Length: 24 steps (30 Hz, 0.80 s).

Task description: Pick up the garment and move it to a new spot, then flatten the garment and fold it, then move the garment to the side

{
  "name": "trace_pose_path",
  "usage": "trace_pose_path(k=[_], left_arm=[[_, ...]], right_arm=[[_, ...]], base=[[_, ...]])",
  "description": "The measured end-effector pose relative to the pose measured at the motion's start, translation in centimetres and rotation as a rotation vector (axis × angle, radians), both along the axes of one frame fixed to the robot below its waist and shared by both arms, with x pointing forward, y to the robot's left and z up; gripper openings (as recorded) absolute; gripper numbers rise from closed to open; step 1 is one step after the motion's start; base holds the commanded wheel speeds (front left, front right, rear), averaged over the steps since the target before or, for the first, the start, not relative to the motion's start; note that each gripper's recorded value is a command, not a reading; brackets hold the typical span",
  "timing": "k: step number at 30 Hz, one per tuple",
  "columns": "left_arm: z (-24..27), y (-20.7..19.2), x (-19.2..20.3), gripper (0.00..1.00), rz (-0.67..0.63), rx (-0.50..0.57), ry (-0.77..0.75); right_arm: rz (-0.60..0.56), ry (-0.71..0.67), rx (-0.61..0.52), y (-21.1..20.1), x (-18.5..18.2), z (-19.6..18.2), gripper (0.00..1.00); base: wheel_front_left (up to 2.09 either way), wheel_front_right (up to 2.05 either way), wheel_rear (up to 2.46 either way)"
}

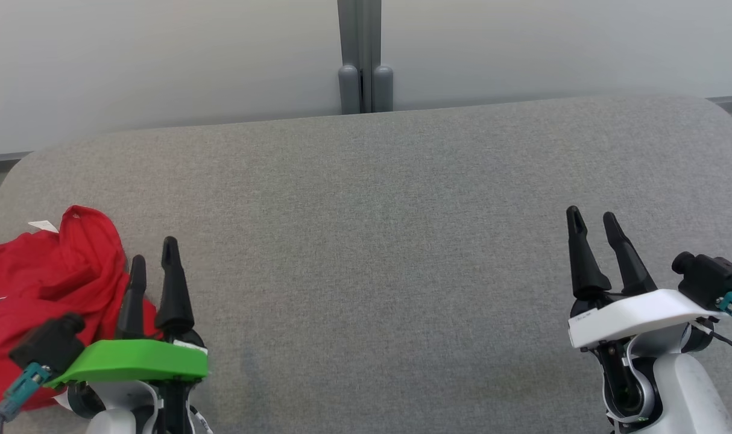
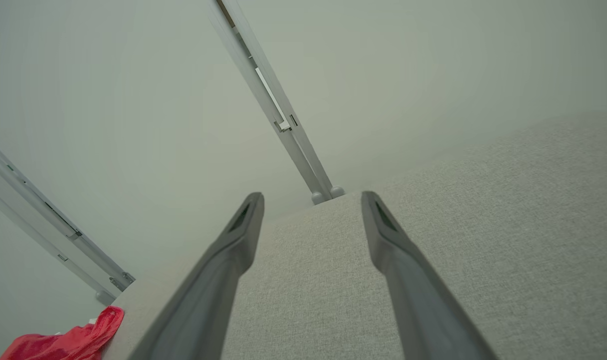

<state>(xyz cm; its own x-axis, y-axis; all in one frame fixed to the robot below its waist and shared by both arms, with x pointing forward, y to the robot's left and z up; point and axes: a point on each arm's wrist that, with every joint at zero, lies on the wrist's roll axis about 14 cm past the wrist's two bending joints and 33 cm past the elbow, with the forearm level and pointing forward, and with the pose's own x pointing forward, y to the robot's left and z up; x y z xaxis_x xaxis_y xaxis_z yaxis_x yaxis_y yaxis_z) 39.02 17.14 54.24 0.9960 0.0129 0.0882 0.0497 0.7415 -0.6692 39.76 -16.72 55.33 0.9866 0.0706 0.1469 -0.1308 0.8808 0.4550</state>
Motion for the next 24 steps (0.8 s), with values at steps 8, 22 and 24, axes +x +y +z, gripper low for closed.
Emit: trace_pose_path(k=[8, 22, 24], left_arm=[[-1.3, -1.9, -0.2, 1.0, -0.042, 0.217, 0.034], [-2.6, -3.6, -0.7, 1.0, -0.065, 0.48, 0.053], [-2.6, -4.0, -0.8, 1.0, -0.078, 0.536, 0.045]], right_arm=[[0.002, -0.025, -0.144, 0.6, 0.0, 0.3, 1.0], [-0.006, -0.069, -0.344, 1.1, -0.1, 0.6, 1.0], [-0.004, -0.071, -0.367, 1.2, -0.1, 0.6, 1.0]], base=[[0.0, 0.0, 0.0], [0.0, 0.0, 0.0], [0.0, 0.0, 0.0]])
